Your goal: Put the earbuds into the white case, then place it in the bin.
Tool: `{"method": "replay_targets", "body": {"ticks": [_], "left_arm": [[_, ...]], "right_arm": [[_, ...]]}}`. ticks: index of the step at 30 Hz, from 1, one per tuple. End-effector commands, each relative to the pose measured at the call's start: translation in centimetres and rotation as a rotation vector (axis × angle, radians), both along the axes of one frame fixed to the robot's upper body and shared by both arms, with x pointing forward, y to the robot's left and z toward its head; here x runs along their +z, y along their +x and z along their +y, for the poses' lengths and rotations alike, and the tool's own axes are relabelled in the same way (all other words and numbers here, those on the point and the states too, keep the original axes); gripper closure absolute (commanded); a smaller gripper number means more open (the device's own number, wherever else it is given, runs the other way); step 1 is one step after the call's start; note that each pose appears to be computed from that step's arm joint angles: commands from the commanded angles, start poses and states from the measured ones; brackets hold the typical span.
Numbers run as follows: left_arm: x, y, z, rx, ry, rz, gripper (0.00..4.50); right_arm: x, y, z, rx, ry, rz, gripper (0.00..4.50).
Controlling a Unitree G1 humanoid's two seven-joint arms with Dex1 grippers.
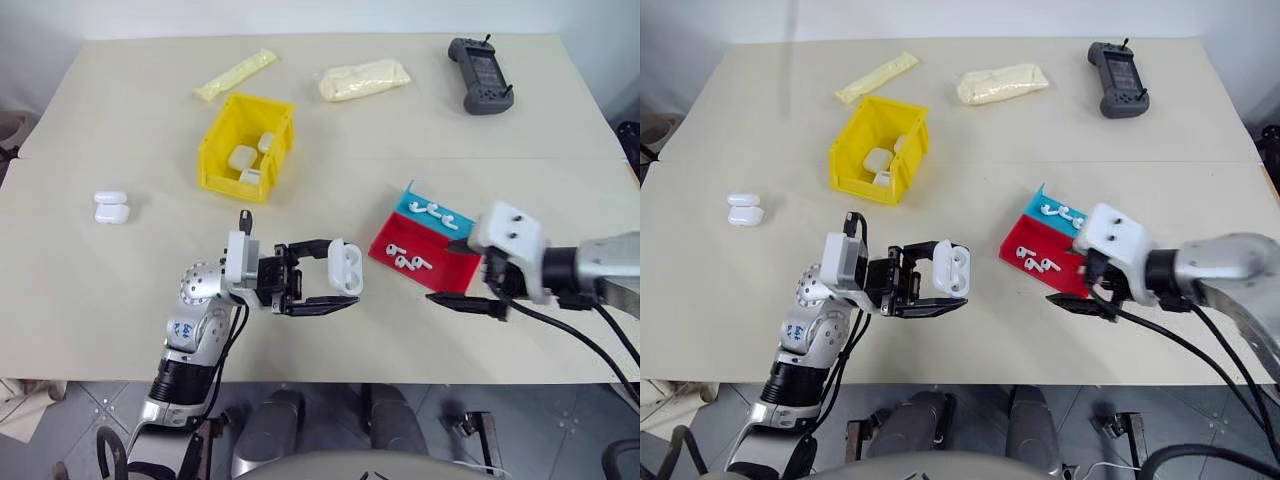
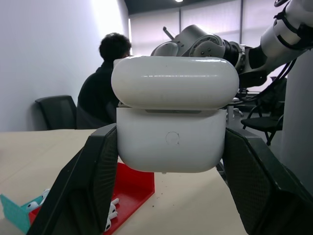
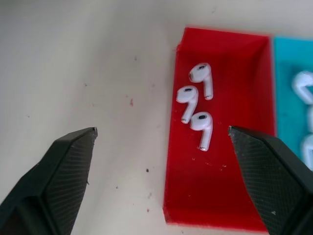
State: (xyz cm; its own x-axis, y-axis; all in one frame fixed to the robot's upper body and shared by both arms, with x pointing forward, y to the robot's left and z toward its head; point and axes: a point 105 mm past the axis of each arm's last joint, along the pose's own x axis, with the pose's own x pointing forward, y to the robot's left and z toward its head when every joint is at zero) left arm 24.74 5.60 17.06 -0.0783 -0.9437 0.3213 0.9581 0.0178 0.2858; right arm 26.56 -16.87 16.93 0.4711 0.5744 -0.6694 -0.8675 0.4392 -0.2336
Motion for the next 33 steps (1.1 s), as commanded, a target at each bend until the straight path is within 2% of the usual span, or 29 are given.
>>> {"method": "replay_targets", "body": {"ticks": [1,8,11,17,33], "left_arm": [[0.8,-0.5,-0.1,0.013,-0.008,-0.045,1.7],[1.0,-0.9,0.0,0.049,-0.006,-0.044,1.7],[0.9,-1.0,0.5,0.068,0.006,-0.037,1.7],[1.1,-0.9,0.8,0.085,0.011,-0.035,1.7],[1.5,-0.7,0.8,0.1,0.012,-0.036,1.7]], "right_arm": [[-0.7,1.5,0.8,-0.032,-0.055,0.018,0.0],[-1.2,3.6,1.6,-0.073,-0.128,0.025,0.0],[-1.0,4.0,1.8,-0.065,-0.157,0.021,0.62],[-0.9,4.2,1.9,-0.032,-0.192,0.022,2.65],[-1.7,5.0,1.6,0.018,-0.263,0.009,2.65]]}}
